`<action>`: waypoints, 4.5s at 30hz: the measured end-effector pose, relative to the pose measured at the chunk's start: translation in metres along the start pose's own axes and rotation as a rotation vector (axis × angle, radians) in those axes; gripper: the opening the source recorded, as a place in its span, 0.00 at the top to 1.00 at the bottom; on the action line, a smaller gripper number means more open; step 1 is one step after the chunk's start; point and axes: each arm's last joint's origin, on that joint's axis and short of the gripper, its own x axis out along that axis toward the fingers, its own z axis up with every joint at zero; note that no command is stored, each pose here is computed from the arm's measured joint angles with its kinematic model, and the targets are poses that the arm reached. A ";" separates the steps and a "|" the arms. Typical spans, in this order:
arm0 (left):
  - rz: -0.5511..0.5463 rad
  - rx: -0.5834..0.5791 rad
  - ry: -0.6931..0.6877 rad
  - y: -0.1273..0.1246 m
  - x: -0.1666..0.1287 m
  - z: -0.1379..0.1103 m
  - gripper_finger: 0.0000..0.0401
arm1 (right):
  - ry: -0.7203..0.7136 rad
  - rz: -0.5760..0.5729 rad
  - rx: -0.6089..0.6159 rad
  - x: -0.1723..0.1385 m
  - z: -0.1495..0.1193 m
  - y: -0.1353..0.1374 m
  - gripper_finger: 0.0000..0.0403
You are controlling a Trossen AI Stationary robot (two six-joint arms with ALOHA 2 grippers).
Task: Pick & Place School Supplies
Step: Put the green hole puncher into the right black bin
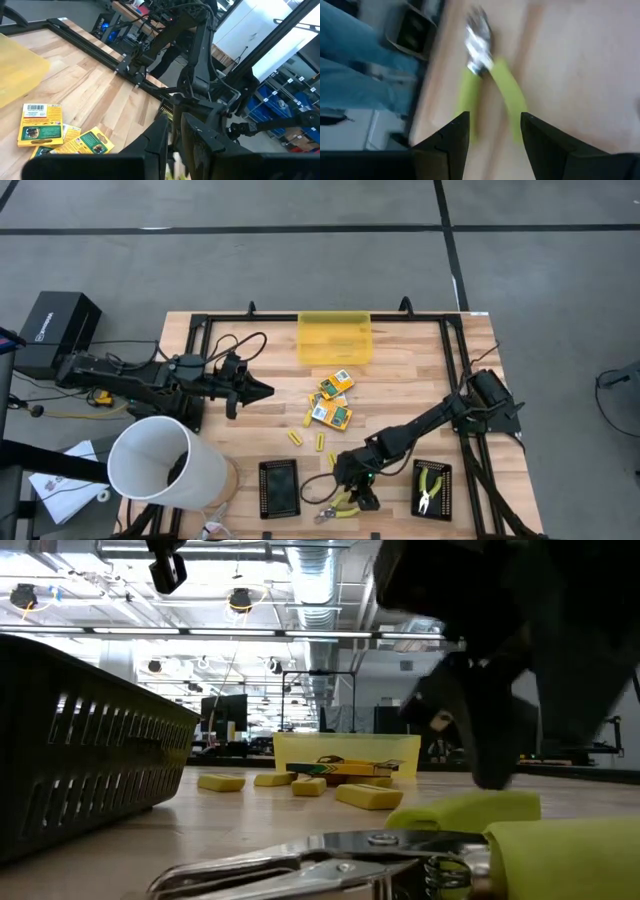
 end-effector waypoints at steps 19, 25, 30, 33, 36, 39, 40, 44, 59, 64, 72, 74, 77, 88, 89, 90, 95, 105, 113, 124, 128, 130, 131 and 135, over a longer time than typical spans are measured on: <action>0.002 0.028 0.002 0.000 0.000 0.000 0.88 | 0.026 0.014 0.044 0.029 -0.004 -0.027 0.60; 0.018 0.027 0.024 0.005 0.001 -0.007 0.88 | 0.001 0.014 0.061 0.023 0.002 -0.043 0.64; 0.040 -0.020 0.058 0.014 0.003 -0.020 0.88 | -0.007 0.022 0.057 0.019 0.005 -0.053 0.68; 0.018 -0.033 0.060 0.012 0.003 -0.024 0.88 | -0.010 0.036 0.054 0.017 0.006 -0.054 0.69; -0.006 -0.034 0.046 0.009 0.003 -0.023 0.88 | -0.014 0.030 0.042 0.014 0.007 -0.050 0.69; -0.007 -0.034 0.035 0.008 0.003 -0.023 0.88 | -0.008 0.032 0.033 0.014 0.006 -0.049 0.68; -0.008 -0.034 0.036 0.007 0.003 -0.023 0.88 | -0.007 0.035 0.032 0.015 0.006 -0.048 0.67; -0.009 -0.034 0.035 0.007 0.003 -0.023 0.88 | 0.000 0.042 0.005 0.016 0.005 -0.045 0.65; -0.006 -0.034 0.032 0.007 0.003 -0.023 0.88 | 0.023 -0.009 -0.010 0.013 0.003 -0.054 0.85; -0.007 -0.034 0.033 0.007 0.003 -0.023 0.88 | 0.019 0.012 0.000 0.010 0.005 -0.060 0.96; -0.008 -0.034 0.032 0.007 0.003 -0.023 0.88 | 0.077 0.046 0.016 -0.003 0.002 -0.058 0.96; -0.005 -0.033 0.029 0.007 0.003 -0.023 0.88 | 0.103 0.048 0.009 -0.011 0.001 -0.054 0.96; -0.005 -0.018 0.024 0.007 0.003 -0.023 0.88 | 0.120 0.058 -0.022 -0.027 0.002 -0.046 0.97; -0.003 -0.016 -0.020 0.006 0.003 -0.019 0.88 | 0.108 -0.010 -0.021 -0.102 0.001 -0.016 0.97; 0.000 -0.014 -0.024 0.006 0.003 -0.019 0.88 | 0.121 -0.033 -0.004 -0.108 -0.001 -0.014 0.97; 0.000 -0.013 -0.029 0.006 0.003 -0.019 0.88 | 0.130 -0.059 0.019 -0.115 -0.004 -0.012 0.97; 0.014 0.005 -0.047 0.006 0.003 -0.018 0.88 | 0.091 -0.230 0.175 -0.148 -0.017 0.009 0.97; 0.008 0.024 -0.061 0.006 0.016 -0.020 0.88 | -0.142 -0.532 0.631 -0.201 -0.068 0.069 0.97; -0.009 0.018 -0.095 0.006 0.042 -0.027 0.88 | -0.254 -0.634 0.961 -0.197 -0.121 0.115 0.97; 0.067 -0.012 -0.124 0.015 0.066 -0.039 0.88 | -0.291 -0.635 1.026 -0.143 -0.130 0.139 0.97; 0.070 -0.014 -0.130 0.017 0.066 -0.038 0.88 | -0.348 -0.627 1.018 -0.142 -0.118 0.145 0.97; 0.065 -0.012 -0.130 0.017 0.066 -0.037 0.88 | -0.411 -0.649 0.993 -0.149 -0.109 0.149 0.97; 0.058 -0.013 -0.131 0.018 0.065 -0.035 0.88 | -0.441 -0.659 0.983 -0.152 -0.103 0.150 0.97; 0.024 -0.016 -0.132 0.019 0.064 -0.031 0.88 | -0.584 -0.666 0.936 -0.173 -0.080 0.158 0.97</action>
